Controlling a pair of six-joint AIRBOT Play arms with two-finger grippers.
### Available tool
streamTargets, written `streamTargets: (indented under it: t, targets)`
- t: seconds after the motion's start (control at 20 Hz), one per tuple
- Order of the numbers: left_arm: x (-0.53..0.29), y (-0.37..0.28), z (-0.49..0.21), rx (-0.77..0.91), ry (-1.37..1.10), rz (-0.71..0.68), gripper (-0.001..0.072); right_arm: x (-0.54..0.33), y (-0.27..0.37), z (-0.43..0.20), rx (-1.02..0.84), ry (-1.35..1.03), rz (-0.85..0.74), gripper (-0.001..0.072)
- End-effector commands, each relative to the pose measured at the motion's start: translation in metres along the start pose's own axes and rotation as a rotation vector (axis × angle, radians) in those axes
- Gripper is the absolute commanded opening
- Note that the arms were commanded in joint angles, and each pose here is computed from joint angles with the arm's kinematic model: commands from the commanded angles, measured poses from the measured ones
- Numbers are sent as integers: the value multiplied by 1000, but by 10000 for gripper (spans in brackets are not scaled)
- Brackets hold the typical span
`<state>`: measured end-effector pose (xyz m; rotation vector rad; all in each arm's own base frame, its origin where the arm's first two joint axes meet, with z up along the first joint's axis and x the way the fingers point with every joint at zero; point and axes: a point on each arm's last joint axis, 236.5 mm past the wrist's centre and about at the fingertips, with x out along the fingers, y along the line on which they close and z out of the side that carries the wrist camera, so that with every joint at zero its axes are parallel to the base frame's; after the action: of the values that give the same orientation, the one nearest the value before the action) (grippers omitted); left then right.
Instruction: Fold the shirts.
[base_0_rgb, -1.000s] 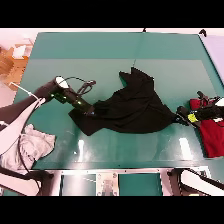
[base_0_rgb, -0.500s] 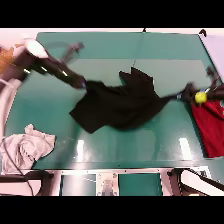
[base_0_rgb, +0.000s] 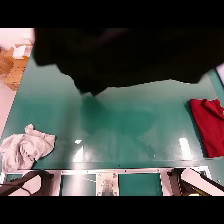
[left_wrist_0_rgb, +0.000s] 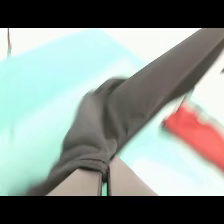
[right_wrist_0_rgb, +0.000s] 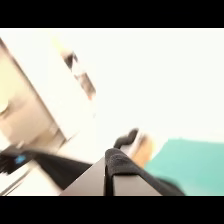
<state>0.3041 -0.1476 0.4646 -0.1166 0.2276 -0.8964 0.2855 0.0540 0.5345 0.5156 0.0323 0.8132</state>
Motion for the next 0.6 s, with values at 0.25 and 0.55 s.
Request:
streamTargets:
  t: [0.25,0.55]
  targets:
    - [-88,-67,99,177,-429,223,21,-32,43,28,-233,-125,-195,18]
    - [-49,59,12,-150,-195,320,21,-35,-95,-12,3,9,-409,17]
